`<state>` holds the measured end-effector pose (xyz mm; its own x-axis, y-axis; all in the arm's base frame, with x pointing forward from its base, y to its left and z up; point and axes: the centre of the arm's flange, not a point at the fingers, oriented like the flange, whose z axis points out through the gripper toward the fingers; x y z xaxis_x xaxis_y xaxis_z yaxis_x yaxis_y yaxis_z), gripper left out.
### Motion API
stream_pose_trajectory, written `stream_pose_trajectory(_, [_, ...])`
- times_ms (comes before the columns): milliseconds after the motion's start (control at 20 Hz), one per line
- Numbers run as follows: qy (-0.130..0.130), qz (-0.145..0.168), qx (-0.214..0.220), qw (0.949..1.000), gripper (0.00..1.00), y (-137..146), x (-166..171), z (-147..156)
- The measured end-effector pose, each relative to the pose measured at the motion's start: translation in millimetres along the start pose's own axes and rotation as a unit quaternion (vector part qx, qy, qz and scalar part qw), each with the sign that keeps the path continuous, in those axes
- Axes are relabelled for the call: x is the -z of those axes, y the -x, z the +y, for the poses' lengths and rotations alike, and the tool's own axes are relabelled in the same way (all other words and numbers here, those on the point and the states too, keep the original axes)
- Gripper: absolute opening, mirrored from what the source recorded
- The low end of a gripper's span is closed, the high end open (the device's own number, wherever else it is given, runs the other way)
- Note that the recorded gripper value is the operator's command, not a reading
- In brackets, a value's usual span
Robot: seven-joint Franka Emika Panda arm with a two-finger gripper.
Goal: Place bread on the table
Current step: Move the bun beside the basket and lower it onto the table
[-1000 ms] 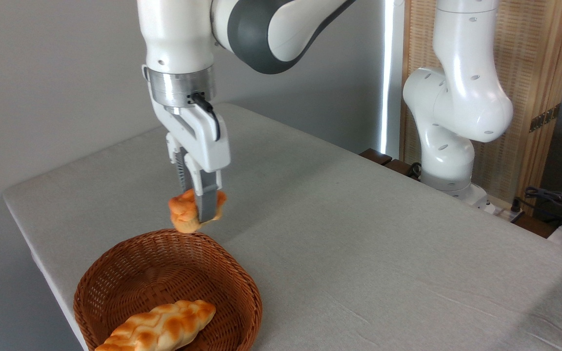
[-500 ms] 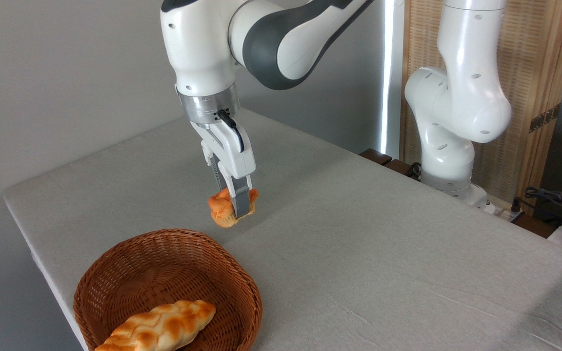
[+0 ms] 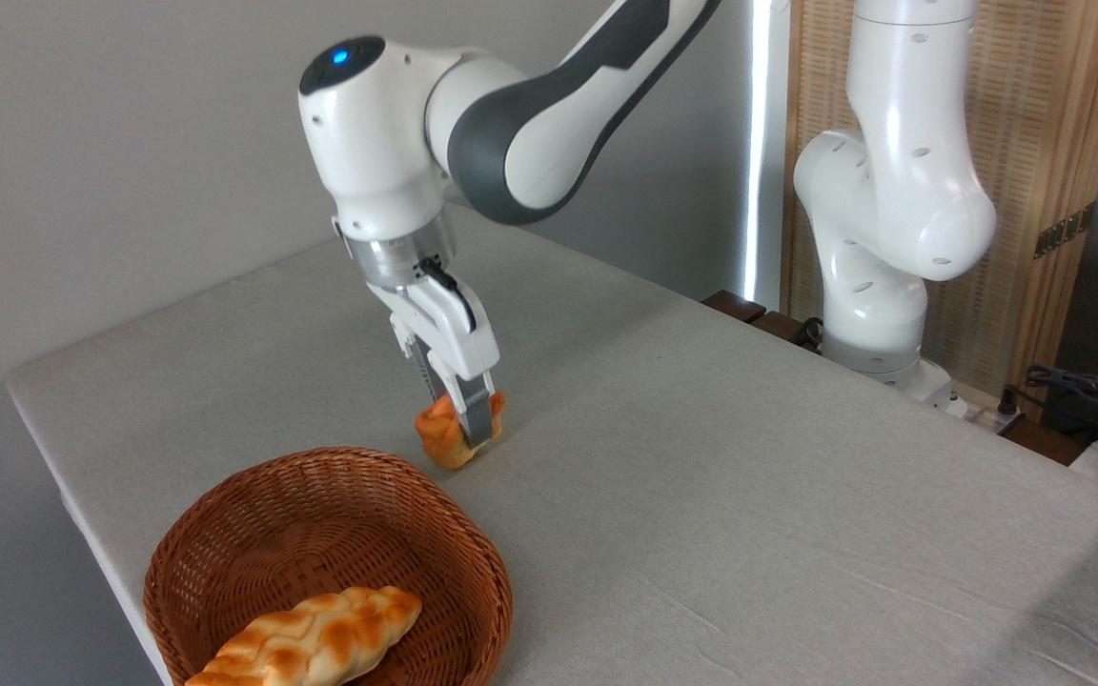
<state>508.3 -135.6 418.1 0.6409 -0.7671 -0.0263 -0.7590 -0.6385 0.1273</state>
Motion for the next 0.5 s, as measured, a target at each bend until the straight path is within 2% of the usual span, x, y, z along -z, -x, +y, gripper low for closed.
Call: stream_pose_trajectory(500, [-0.012,0.013,0.001,0.9998,1.00,-6.6,-3.6,-5.8])
